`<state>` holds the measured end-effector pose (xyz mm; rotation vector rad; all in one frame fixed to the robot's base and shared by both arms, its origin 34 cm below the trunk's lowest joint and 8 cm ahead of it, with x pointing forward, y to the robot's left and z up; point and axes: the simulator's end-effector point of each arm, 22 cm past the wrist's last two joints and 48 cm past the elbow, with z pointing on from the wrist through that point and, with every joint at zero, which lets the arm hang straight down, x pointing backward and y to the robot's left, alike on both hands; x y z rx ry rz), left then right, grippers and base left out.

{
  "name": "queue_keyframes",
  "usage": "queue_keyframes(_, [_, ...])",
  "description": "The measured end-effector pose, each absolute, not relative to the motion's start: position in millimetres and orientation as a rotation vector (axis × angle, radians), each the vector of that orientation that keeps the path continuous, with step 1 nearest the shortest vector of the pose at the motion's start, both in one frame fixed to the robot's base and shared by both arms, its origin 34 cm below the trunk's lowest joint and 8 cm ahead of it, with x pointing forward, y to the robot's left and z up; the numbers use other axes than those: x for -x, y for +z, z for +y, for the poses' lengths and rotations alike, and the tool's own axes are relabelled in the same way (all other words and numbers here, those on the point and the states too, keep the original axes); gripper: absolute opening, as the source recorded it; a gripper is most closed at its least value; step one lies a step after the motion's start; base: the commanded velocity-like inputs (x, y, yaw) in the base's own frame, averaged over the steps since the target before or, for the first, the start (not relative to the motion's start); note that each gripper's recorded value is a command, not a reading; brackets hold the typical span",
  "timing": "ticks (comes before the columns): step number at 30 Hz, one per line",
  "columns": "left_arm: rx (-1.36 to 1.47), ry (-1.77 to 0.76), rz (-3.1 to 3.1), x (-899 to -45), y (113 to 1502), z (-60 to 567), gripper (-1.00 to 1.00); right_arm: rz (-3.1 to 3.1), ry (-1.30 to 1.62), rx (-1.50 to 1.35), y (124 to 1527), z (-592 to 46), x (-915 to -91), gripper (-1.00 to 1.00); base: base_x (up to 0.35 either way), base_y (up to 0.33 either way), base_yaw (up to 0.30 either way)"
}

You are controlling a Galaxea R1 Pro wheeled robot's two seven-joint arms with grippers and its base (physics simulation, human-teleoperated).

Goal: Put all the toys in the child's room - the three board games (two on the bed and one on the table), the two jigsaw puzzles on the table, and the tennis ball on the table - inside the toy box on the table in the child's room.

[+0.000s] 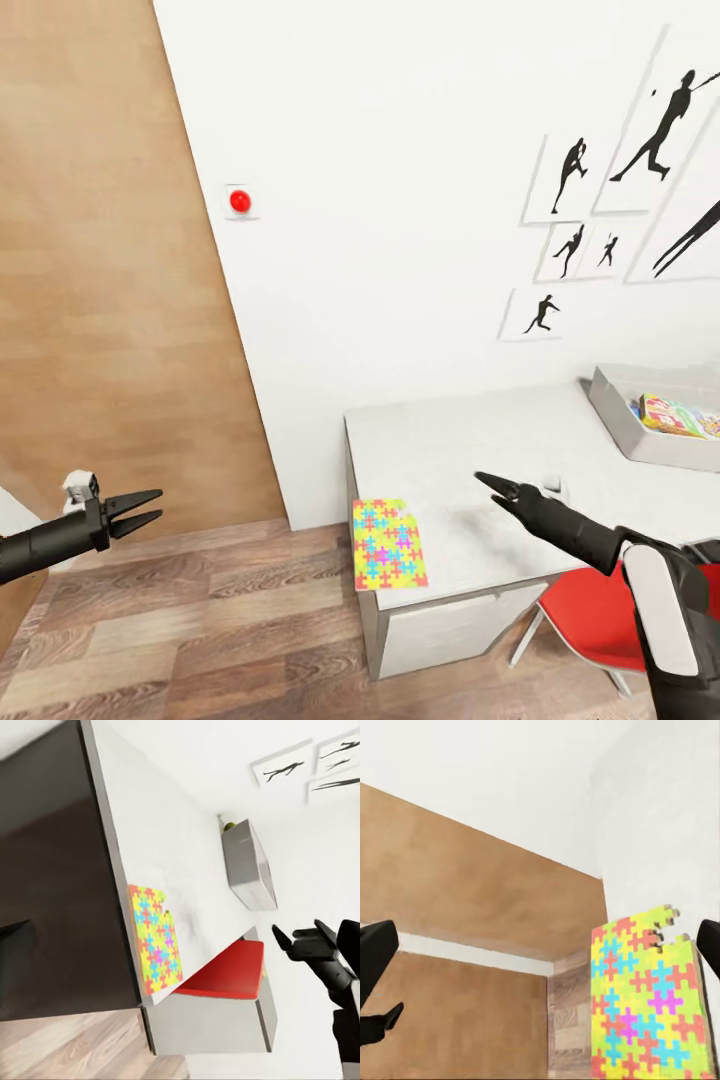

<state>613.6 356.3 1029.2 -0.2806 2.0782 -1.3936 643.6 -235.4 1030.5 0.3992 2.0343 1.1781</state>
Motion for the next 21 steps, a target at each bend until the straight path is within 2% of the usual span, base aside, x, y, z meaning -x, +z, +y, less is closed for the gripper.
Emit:
queue_keyframes(5, [0.257, -1.355, 2.11, -612.0, 1022.8, 355.3, 1.0, 1.883, 1.369, -0.35, 1054.8, -222.8, -609.2, 1.0, 0.0, 0.0, -0.17])
queue_keyframes(21, [0.227, -1.345, 2.128, -612.9, 990.1, 313.9, 1.0, 1.603, 1.488, -0.134, 1114.9, -196.6, -586.4, 1.0, 0.0, 0.0, -0.139])
